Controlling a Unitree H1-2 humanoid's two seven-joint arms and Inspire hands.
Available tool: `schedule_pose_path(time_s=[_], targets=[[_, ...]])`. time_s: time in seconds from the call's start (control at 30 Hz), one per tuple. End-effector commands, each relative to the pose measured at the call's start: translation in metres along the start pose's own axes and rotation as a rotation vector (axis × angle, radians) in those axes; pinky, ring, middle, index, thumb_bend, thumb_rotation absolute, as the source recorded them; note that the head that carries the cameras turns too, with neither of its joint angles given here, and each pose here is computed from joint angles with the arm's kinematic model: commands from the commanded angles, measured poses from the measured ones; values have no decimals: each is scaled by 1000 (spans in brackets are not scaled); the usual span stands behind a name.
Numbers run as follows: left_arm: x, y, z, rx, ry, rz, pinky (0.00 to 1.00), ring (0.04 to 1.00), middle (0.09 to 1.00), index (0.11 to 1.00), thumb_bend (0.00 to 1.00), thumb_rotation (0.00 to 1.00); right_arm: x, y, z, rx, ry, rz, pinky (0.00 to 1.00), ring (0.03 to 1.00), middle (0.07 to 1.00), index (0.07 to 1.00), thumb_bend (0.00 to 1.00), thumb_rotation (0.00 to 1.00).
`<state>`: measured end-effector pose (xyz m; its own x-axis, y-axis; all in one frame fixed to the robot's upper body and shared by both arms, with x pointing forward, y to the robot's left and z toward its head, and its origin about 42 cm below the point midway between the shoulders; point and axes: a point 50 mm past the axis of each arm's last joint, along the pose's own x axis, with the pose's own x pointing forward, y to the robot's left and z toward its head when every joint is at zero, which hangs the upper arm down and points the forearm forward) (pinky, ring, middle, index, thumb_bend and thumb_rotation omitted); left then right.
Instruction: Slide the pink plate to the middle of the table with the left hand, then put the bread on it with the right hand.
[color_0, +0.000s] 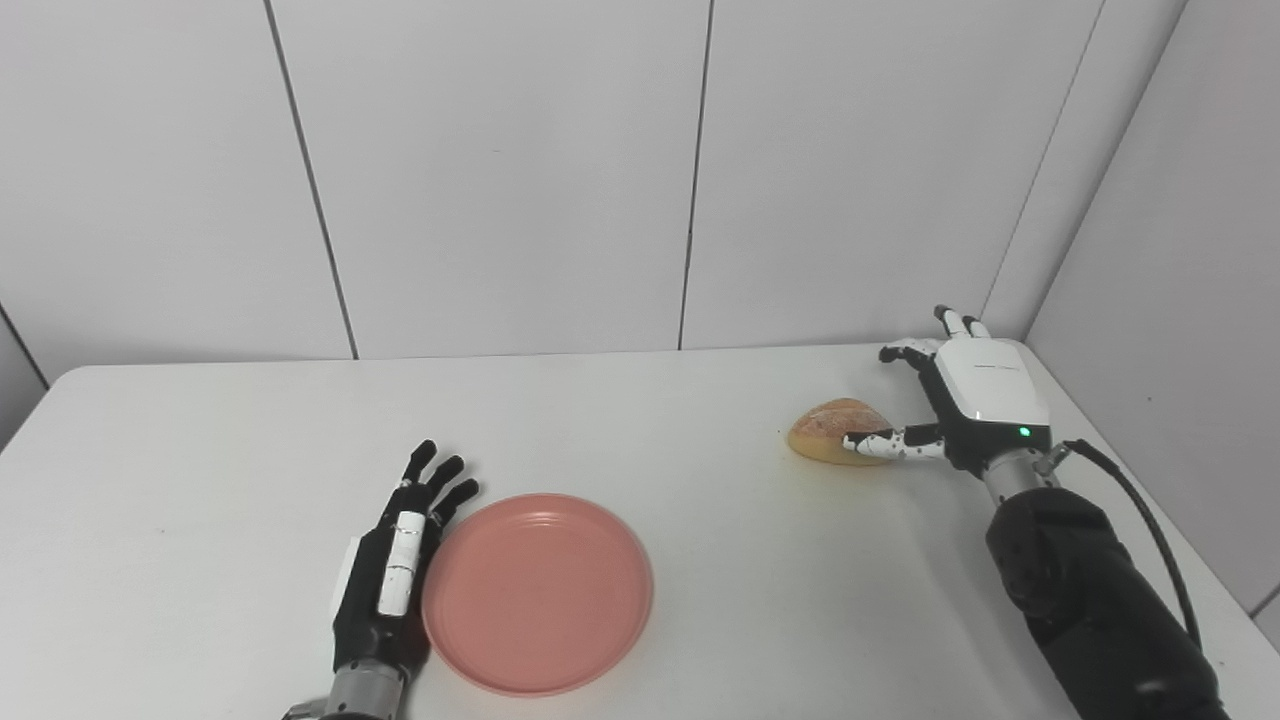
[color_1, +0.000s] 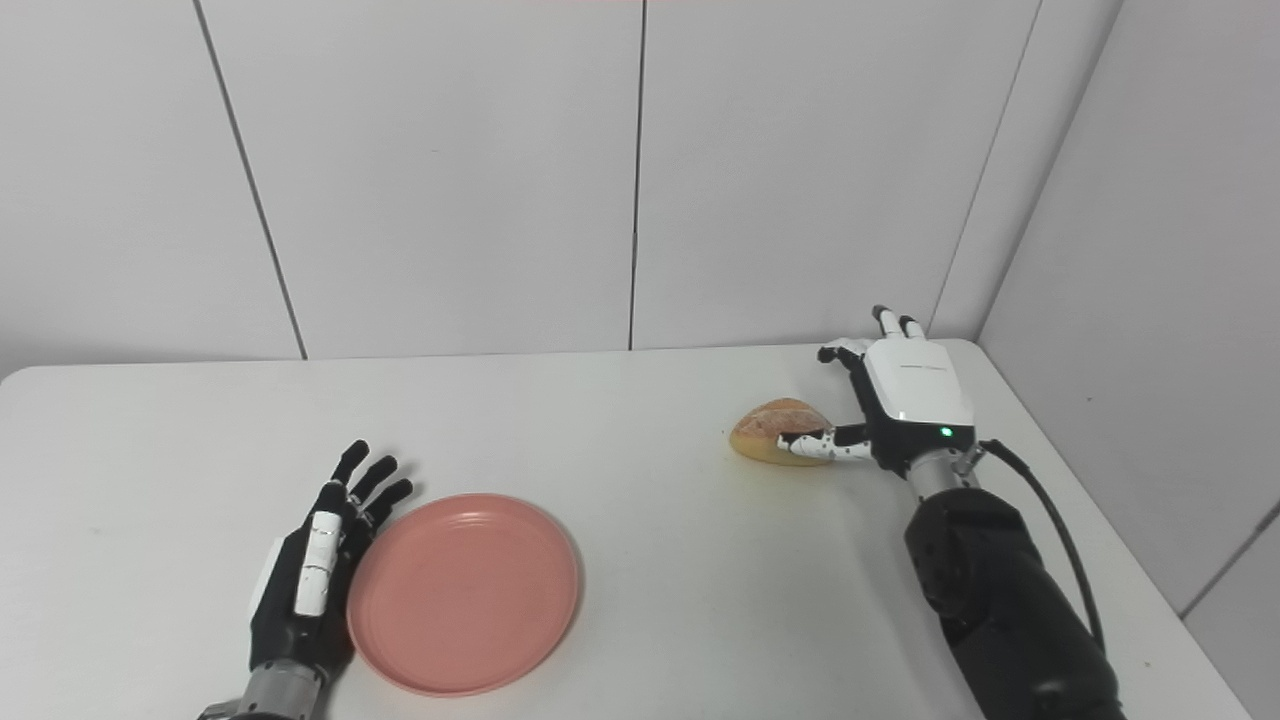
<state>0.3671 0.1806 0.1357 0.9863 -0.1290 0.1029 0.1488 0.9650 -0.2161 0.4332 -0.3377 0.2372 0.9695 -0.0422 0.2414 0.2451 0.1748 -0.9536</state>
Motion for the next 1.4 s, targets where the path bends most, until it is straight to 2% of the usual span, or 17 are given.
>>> schedule_pose_path(time_s=[0.0,0.27,0.8,1.37], targets=[[-2,-5,-7,-18,29,0,983,838,887,917,853,798,19,-30,2,6,-25,-64,1000,1000,786,731,1000,565],[-2,-6,-8,-8,29,-5,963,832,875,914,858,801,26,-32,7,70,-26,-14,1000,1000,810,754,1000,556],[-1,-10,-8,-5,36,-16,945,825,879,923,878,799,26,-28,17,25,-55,75,1000,1000,792,772,1000,551],[-7,-14,-10,-1,47,-22,929,823,880,931,865,805,47,0,9,-52,-31,129,1000,994,784,767,1000,494]])
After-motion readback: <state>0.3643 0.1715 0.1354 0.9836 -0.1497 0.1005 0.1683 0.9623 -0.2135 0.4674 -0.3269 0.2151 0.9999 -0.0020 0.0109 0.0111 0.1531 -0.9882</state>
